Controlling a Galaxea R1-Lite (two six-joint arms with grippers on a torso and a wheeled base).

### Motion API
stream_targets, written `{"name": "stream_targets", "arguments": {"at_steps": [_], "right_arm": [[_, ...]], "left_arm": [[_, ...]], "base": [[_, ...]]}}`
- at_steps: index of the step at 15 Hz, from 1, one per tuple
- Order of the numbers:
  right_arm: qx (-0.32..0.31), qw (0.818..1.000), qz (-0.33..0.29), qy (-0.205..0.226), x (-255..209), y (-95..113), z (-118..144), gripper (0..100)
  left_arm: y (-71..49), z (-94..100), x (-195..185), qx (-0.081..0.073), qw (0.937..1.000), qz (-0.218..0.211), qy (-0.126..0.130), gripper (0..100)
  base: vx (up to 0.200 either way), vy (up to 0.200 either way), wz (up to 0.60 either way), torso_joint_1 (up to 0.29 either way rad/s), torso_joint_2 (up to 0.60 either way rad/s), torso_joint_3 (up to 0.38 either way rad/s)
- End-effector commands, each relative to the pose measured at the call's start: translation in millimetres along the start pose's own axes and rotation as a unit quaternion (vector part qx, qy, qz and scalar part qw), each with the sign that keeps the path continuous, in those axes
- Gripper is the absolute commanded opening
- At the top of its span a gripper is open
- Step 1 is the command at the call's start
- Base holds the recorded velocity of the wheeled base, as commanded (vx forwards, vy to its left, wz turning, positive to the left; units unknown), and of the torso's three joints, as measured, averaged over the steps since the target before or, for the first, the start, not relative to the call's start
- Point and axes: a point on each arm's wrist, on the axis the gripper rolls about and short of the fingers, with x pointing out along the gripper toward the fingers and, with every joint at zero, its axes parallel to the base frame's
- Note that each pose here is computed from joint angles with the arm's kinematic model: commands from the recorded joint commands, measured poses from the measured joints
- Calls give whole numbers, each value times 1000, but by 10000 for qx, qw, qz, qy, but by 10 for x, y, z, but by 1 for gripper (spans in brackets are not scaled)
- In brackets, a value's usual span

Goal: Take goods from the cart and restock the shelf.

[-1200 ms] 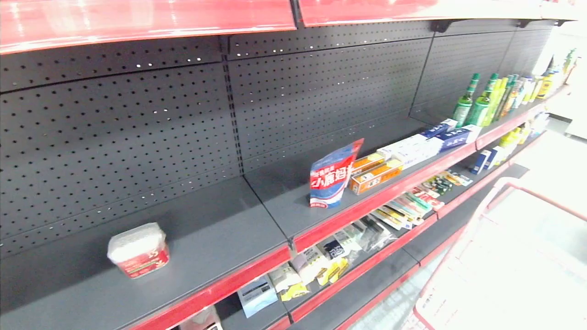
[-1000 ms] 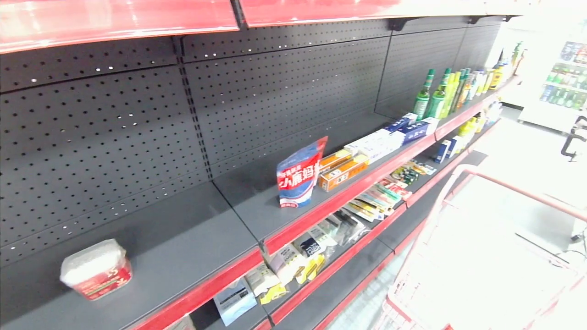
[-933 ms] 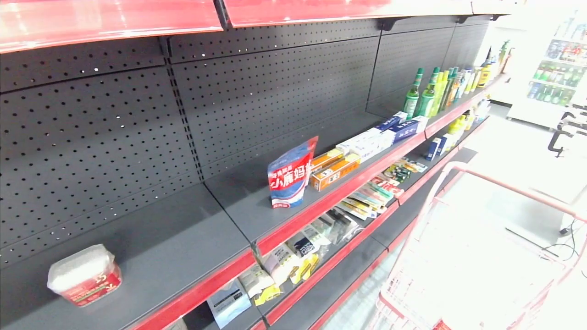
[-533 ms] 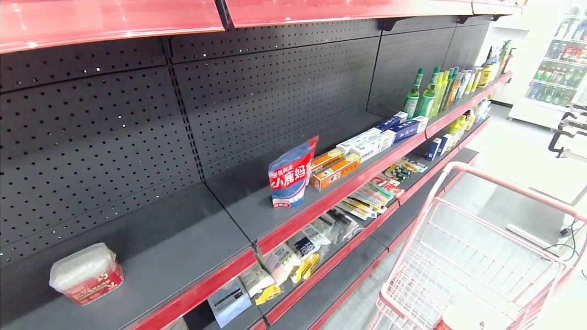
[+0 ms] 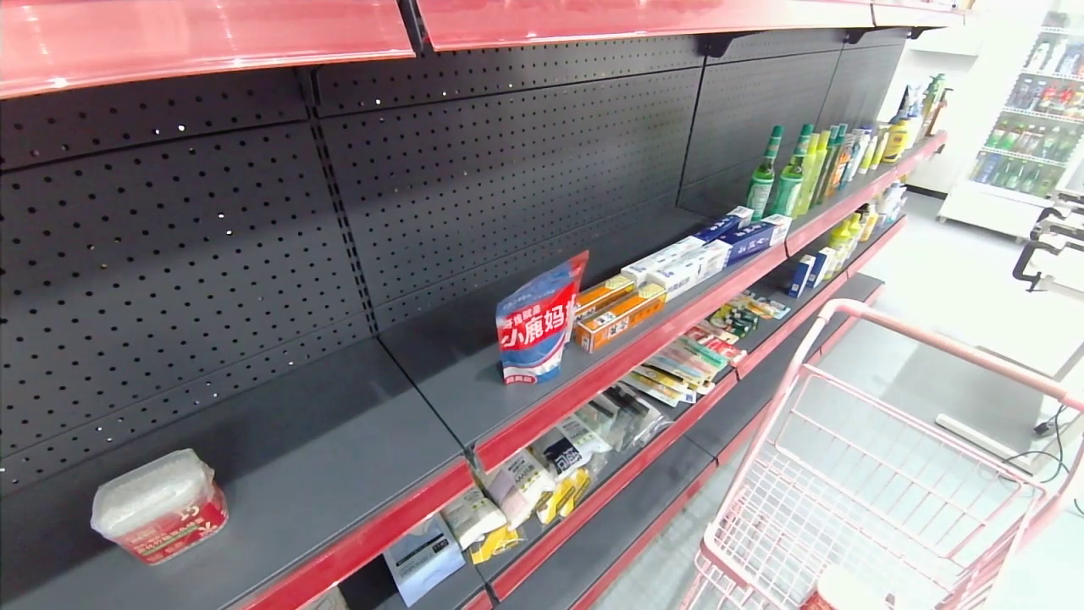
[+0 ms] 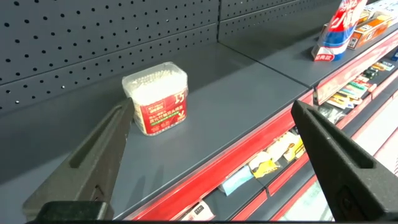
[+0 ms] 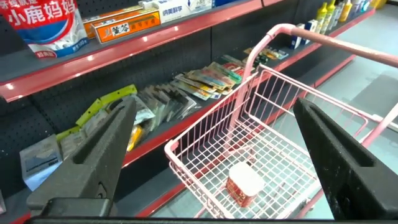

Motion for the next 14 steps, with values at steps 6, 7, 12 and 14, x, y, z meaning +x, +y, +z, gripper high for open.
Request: {"name": "stream_targets", "arguments": {"at_steps": [6,7,12,14], "right_arm": [[1316,9887,-664,-276,337,5,1570,100],[1193,9871,-903,563,629,4,1518,100],[501,9095,-1613,3800,1947,-359,678,100],[85,8978,-1134,4256,2051,-420,475,100]], "left_arm": [[0,4,-1,5,10000,9,-3,100],[0,0,1,13,10000,2,4,100],[0,0,1,13,10000,9,4,100],[0,4,-1,13,10000,9,-3,100]], "base": [[0,0,0,0,0,0],[0,0,0,0,0,0],[0,0,0,0,0,0],[0,0,0,0,0,0]]}}
